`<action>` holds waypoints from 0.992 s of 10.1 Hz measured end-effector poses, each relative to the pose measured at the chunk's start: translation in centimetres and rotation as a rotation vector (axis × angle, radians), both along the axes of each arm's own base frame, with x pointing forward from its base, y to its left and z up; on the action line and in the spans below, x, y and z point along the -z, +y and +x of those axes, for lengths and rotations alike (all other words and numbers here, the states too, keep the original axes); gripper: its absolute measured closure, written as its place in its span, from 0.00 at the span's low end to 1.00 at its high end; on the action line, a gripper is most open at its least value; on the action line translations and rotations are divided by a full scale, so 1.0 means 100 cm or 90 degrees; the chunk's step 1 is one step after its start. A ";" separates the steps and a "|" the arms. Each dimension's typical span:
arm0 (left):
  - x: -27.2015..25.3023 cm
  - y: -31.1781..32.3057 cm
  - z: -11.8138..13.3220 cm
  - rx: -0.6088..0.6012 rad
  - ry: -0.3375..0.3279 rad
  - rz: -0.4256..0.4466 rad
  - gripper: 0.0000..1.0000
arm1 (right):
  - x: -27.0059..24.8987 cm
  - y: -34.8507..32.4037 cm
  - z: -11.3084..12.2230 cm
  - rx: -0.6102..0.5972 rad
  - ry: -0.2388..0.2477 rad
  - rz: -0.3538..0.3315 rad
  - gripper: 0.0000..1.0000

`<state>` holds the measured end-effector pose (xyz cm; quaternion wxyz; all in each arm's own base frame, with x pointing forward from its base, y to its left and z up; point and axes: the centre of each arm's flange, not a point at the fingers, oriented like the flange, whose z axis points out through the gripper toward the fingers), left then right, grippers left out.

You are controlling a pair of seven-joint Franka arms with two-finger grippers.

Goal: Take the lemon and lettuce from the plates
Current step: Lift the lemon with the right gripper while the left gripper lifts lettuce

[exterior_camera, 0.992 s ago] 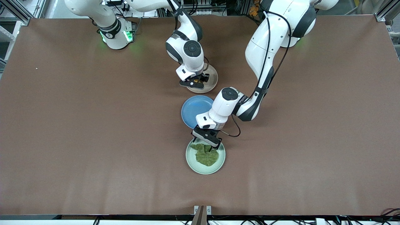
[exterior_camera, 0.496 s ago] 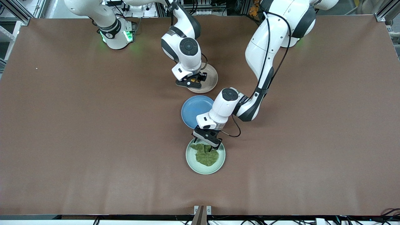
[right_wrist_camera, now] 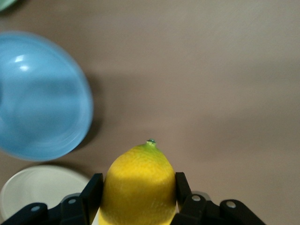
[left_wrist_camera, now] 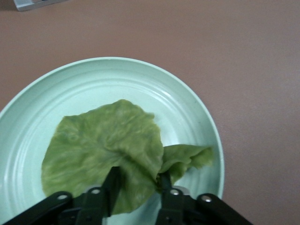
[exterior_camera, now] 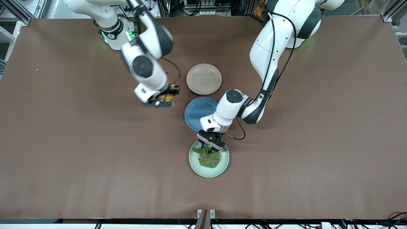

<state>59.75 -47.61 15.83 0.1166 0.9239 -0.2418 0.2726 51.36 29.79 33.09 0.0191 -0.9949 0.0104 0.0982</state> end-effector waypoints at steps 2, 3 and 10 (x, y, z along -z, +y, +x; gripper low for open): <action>0.000 0.002 0.002 -0.002 0.004 0.005 0.91 | 0.006 -0.086 0.040 -0.030 0.003 0.021 0.33; -0.004 0.003 0.005 -0.004 0.012 0.014 0.97 | 0.010 -0.123 0.052 -0.040 0.003 0.028 0.33; -0.162 0.082 0.058 -0.089 0.144 0.113 0.97 | 0.076 -0.238 0.058 -0.041 0.005 -0.020 0.33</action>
